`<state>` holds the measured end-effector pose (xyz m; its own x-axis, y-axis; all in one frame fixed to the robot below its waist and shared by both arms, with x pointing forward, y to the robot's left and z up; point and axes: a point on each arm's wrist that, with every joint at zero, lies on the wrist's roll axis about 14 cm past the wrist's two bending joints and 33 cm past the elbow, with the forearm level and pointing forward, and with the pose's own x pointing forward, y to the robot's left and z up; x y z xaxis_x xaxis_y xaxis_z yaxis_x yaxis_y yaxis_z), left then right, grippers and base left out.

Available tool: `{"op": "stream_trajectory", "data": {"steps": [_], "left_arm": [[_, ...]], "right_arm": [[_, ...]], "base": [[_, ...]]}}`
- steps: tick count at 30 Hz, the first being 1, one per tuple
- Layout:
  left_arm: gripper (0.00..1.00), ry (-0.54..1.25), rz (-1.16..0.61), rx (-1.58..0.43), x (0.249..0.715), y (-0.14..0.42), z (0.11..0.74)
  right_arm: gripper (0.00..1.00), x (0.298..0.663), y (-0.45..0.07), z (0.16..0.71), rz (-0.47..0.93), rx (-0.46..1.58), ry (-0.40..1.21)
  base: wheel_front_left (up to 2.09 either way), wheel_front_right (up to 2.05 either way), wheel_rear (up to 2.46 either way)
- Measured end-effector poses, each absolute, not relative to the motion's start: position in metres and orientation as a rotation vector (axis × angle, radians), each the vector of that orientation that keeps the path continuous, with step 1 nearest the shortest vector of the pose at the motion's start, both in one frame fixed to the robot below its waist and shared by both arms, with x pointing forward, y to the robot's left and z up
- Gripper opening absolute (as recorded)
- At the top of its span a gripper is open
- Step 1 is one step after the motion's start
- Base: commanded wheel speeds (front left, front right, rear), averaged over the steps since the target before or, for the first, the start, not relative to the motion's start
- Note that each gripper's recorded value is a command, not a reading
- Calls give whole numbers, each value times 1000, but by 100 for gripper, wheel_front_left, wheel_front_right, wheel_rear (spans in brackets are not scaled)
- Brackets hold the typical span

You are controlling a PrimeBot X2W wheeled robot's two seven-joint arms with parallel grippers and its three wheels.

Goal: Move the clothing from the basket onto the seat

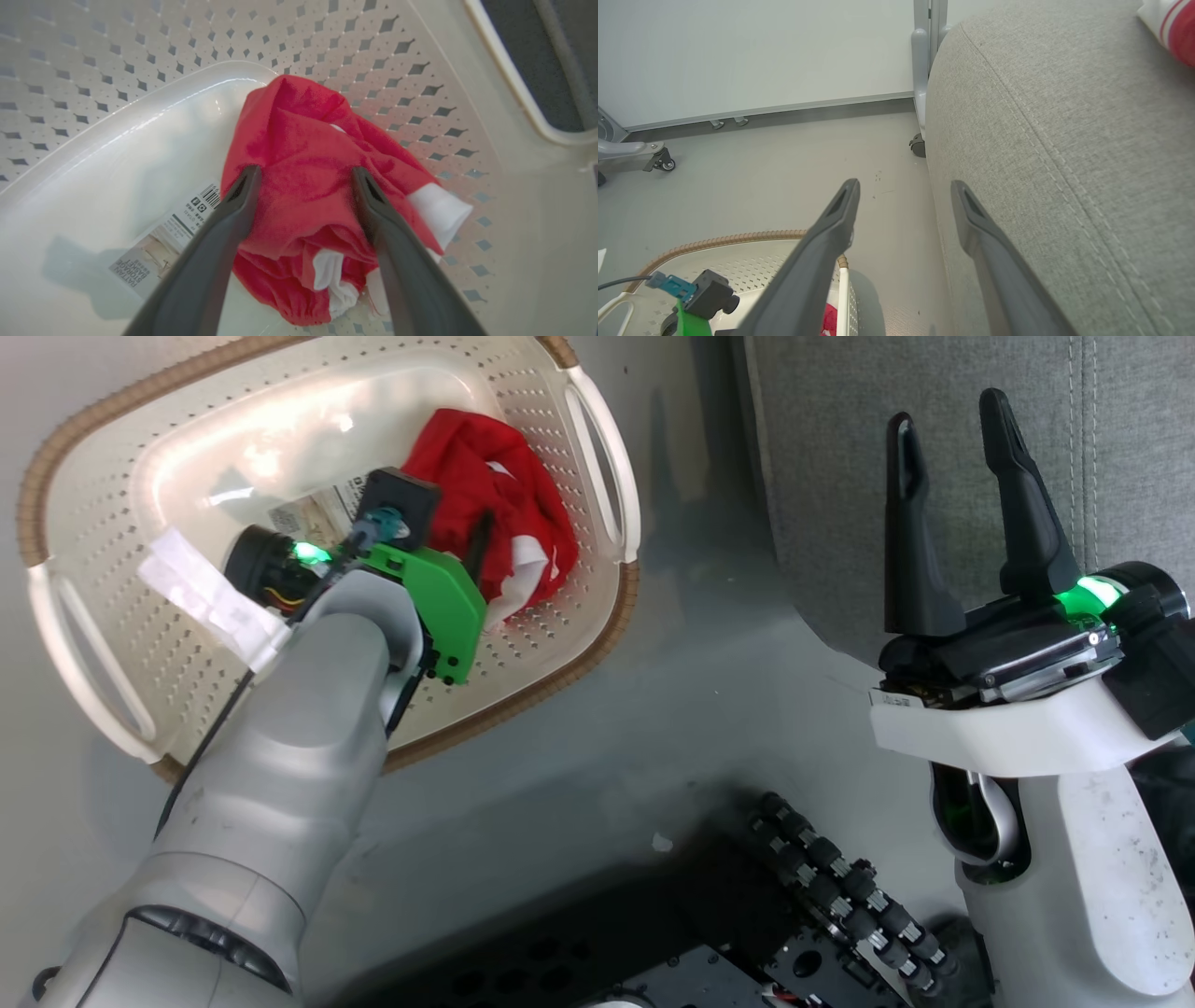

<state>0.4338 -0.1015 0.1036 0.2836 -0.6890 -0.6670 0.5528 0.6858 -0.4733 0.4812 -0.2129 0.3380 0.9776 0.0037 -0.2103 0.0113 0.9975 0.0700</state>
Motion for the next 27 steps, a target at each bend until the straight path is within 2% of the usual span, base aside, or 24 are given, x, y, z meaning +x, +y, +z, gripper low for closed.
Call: {"op": "stream_trajectory", "data": {"steps": [14, 15, 16, 27], "left_arm": [[100, 1245, -795, -130, 402, -85, 66], [96, 1262, -797, -122, 399, -83, 65], [0, 1263, -800, -120, 399, -83, 65], [0, 1241, -863, -34, 397, -82, 66]], "right_arm": [[100, 478, -214, 329, -5, 68, 238], [100, 478, -213, 330, -4, 68, 236], [100, 479, -213, 330, -3, 68, 235], [100, 483, -210, 338, 11, 63, 209]], "base": [[0, 0, 0], [0, 0, 0], [0, 0, 0], [0, 0, 0]]}}
